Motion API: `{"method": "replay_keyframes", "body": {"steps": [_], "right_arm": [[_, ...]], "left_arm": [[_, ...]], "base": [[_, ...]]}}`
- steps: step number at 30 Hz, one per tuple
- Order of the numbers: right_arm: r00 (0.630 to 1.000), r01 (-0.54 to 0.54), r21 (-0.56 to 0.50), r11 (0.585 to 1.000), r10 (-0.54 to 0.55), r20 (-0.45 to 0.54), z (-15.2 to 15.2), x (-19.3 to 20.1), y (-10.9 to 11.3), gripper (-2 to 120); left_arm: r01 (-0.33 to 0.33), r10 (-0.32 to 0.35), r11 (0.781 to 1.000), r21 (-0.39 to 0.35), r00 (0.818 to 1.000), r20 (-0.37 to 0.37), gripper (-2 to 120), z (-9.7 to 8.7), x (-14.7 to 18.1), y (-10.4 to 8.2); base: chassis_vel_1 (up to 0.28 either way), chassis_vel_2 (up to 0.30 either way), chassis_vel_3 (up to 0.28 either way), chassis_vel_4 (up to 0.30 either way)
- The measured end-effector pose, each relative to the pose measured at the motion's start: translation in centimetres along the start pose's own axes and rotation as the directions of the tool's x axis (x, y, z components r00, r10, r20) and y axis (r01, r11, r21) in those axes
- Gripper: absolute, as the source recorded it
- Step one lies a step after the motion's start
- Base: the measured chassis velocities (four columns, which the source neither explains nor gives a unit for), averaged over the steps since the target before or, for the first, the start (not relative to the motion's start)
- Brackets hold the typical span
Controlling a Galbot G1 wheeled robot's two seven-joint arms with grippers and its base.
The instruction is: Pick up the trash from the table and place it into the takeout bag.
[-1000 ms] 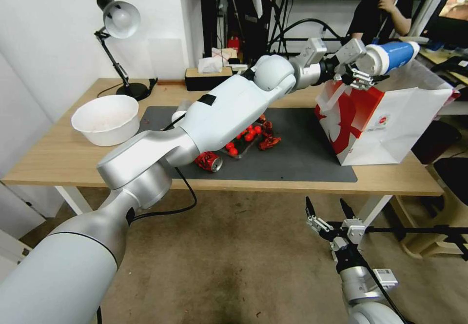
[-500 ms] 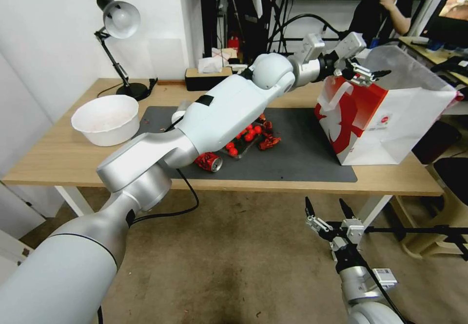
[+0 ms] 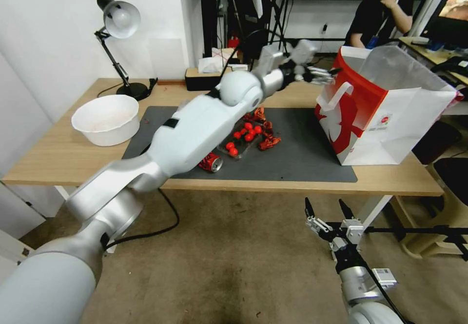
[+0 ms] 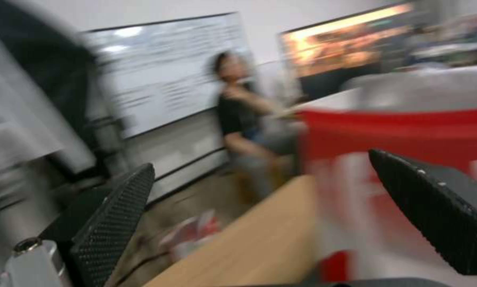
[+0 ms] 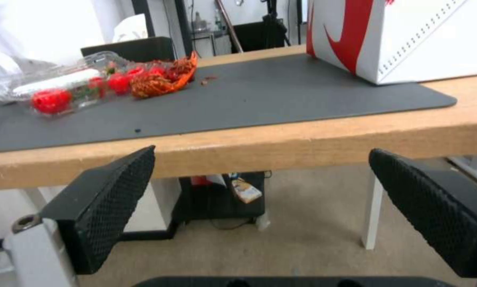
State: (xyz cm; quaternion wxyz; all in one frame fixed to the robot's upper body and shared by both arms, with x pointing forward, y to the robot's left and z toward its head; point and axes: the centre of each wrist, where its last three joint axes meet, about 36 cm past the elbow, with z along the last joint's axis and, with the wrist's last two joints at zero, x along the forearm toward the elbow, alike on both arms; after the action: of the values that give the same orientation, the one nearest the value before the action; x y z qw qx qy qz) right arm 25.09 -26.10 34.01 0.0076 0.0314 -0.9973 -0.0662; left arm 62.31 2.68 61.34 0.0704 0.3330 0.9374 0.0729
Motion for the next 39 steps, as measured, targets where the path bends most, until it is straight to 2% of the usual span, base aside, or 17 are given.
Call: {"method": "replay_keyframes", "body": {"steps": [1, 2, 5, 6, 9, 10, 11, 14, 15, 18, 19, 21, 22, 23, 26, 34, 39], "right_arm": [[1.0, 0.001, 0.001, 1.0, -0.001, -0.002, 0.0, 0.0, 0.0, 100], [1.0, 0.001, 0.001, 1.0, -0.001, -0.002, 0.0, 0.0, 0.0, 100], [1.0, 0.004, 0.005, 1.0, -0.004, -0.006, 0.0, -0.1, -0.1, 100], [1.0, 0.004, 0.005, 1.0, -0.004, -0.006, 0.0, -0.1, -0.1, 100], [1.0, 0.006, 0.005, 1.0, -0.006, -0.01, 0.0, -0.1, -0.1, 100], [1.0, 0.007, 0.004, 1.0, -0.007, -0.01, 0.0, -0.1, -0.1, 100], [1.0, 0.007, 0.004, 1.0, -0.007, -0.01, 0.0, -0.1, -0.1, 100], [1.0, 0.011, 0.001, 1.0, -0.011, -0.01, -0.1, 0.0, 0.1, 100], [1.0, 0.011, 0.001, 1.0, -0.011, -0.01, -0.1, 0.0, 0.1, 100], [1.0, 0.013, 0.001, 1.0, -0.013, -0.007, -0.2, 0.0, 0.2, 100], [1.0, 0.013, 0.001, 1.0, -0.013, -0.007, -0.2, 0.0, 0.2, 100], [1.0, 0.013, 0.0, 1.0, -0.013, -0.005, -0.2, 0.0, 0.2, 100], [1.0, 0.013, 0.0, 1.0, -0.013, -0.005, -0.2, 0.1, 0.2, 100], [1.0, 0.013, 0.0, 1.0, -0.013, -0.005, -0.2, 0.1, 0.2, 100], [1.0, 0.016, -0.003, 1.0, -0.016, -0.003, -0.2, 0.1, 0.3, 100], [1.0, 0.026, -0.005, 1.0, -0.026, -0.006, -0.1, 0.0, 0.5, 100], [1.0, 0.027, -0.005, 1.0, -0.027, -0.006, -0.1, 0.0, 0.6, 100]], "left_arm": [[0.09, -0.09, 0.996, 0.003, 0.996, -0.019, 100, 0.3, 0.8, -0.5], [0.09, -0.09, 0.996, 0.003, 0.996, -0.019, 100, 0.3, 0.8, -0.5], [0.283, -0.283, 0.959, -0.003, 0.958, -0.044, 100, 0.9, 2.1, -1.4], [0.283, -0.283, 0.959, -0.003, 0.958, -0.044, 100, 0.9, 2.1, -1.4], [0.415, -0.415, 0.91, -0.01, 0.908, -0.052, 100, 1.4, 3.2, -2.0], [0.442, -0.442, 0.897, -0.015, 0.895, -0.056, 100, 1.6, 3.6, -2.2], [0.442, -0.442, 0.897, -0.015, 0.895, -0.056, 100, 1.6, 3.6, -2.2], [0.519, -0.52, 0.854, -0.04, 0.852, -0.064, 100, 2.6, 5.0, -2.7], [0.519, -0.52, 0.854, -0.04, 0.852, -0.064, 100, 2.6, 5.0, -2.7], [0.575, -0.576, 0.817, -0.042, 0.814, -0.079, 100, 3.6, 6.5, -2.5], [0.575, -0.576, 0.817, -0.042, 0.814, -0.079, 100, 3.6, 6.5, -2.5], [0.612, -0.614, 0.789, -0.059, 0.785, -0.078, 100, 4.7, 8.3, -1.8], [0.622, -0.626, 0.78, -0.066, 0.776, -0.079, 100, 5.1, 9.2, -1.4], [0.622, -0.626, 0.78, -0.066, 0.776, -0.079, 100, 5.1, 9.2, -1.4], [0.652, -0.656, 0.755, -0.075, 0.749, -0.094, 100, 6.8, 12.3, -0.7], [0.677, -0.68, 0.733, -0.073, 0.724, -0.119, 100, 9.7, 17.9, -0.6], [0.682, -0.685, 0.728, -0.071, 0.719, -0.12, 100, 9.9, 18.6, -0.4]], "base": [[0.0, 0.0, 0.0, 0.0], [0.0, 0.0, 0.0, 0.0], [0.0, 0.0, 0.0, 0.0], [0.0, 0.0, 0.0, 0.0], [0.0, 0.0, 0.0, 0.0], [0.0, 0.0, 0.0, 0.0], [0.0, 0.0, 0.0, 0.0], [0.0, 0.0, 0.0, 0.0], [0.0, 0.0, 0.0, 0.0], [0.0, 0.0, 0.0, 0.0], [0.0, 0.0, 0.0, 0.0], [0.0, 0.0, 0.0, 0.0], [0.0, 0.0, 0.0, 0.0], [0.0, 0.0, 0.0, 0.0], [0.0, 0.0, 0.0, 0.0], [0.0, 0.0, 0.0, 0.0], [0.0, 0.0, 0.0, 0.0]]}}
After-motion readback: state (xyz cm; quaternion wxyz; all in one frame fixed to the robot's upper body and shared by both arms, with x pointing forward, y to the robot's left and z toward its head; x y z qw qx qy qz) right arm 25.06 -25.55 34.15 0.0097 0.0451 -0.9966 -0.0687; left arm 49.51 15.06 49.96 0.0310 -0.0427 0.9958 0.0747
